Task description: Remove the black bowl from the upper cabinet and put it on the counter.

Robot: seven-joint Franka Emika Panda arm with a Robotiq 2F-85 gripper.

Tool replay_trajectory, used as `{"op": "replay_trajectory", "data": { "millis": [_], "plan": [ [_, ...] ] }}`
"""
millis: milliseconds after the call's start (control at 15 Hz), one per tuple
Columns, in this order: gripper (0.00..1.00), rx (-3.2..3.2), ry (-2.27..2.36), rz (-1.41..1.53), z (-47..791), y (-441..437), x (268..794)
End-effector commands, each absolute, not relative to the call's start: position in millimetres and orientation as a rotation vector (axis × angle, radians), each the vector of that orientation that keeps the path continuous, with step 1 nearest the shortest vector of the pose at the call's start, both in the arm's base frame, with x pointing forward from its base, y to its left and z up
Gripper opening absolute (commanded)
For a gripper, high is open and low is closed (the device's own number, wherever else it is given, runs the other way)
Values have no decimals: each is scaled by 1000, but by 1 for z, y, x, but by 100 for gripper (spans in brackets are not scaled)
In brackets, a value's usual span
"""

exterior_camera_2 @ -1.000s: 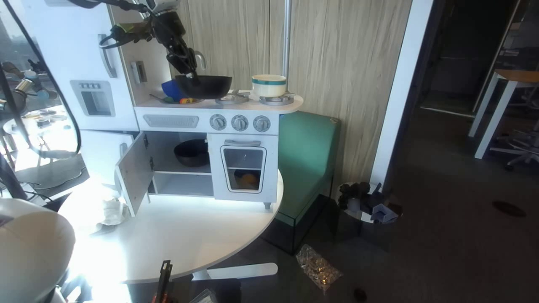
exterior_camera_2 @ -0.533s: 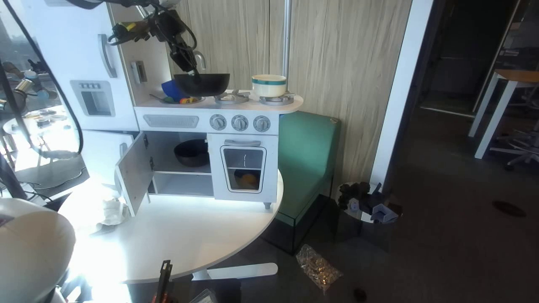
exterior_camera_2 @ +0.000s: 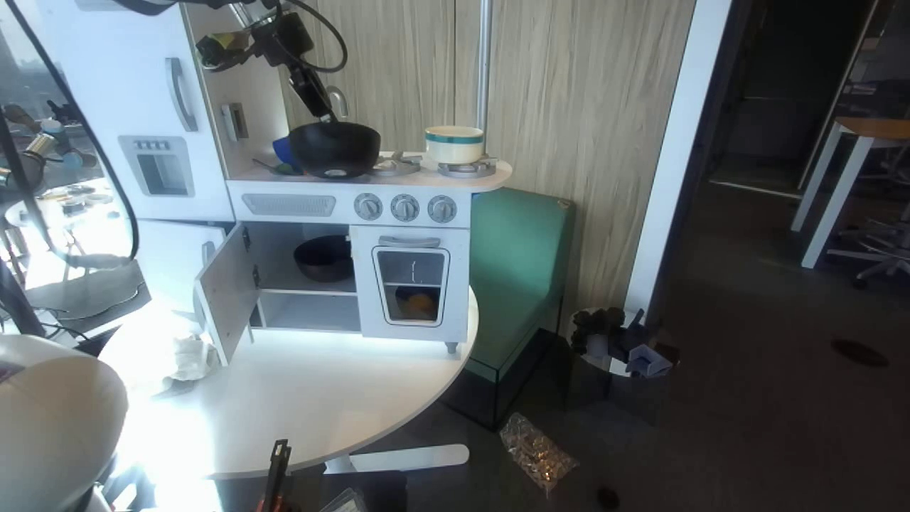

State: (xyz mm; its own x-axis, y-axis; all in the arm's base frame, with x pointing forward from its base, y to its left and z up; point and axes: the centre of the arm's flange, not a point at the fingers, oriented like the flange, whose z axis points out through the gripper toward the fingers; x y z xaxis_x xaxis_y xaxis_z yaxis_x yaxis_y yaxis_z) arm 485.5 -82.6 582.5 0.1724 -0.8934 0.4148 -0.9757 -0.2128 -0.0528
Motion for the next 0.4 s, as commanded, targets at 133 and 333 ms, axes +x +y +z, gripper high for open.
{"op": "replay_trajectory", "data": {
  "millis": [133,333],
  "plan": [
    [66,2378,-1760,613,593,-86,484],
    [88,2553,-1686,647,598,-82,484]
  ]
}}
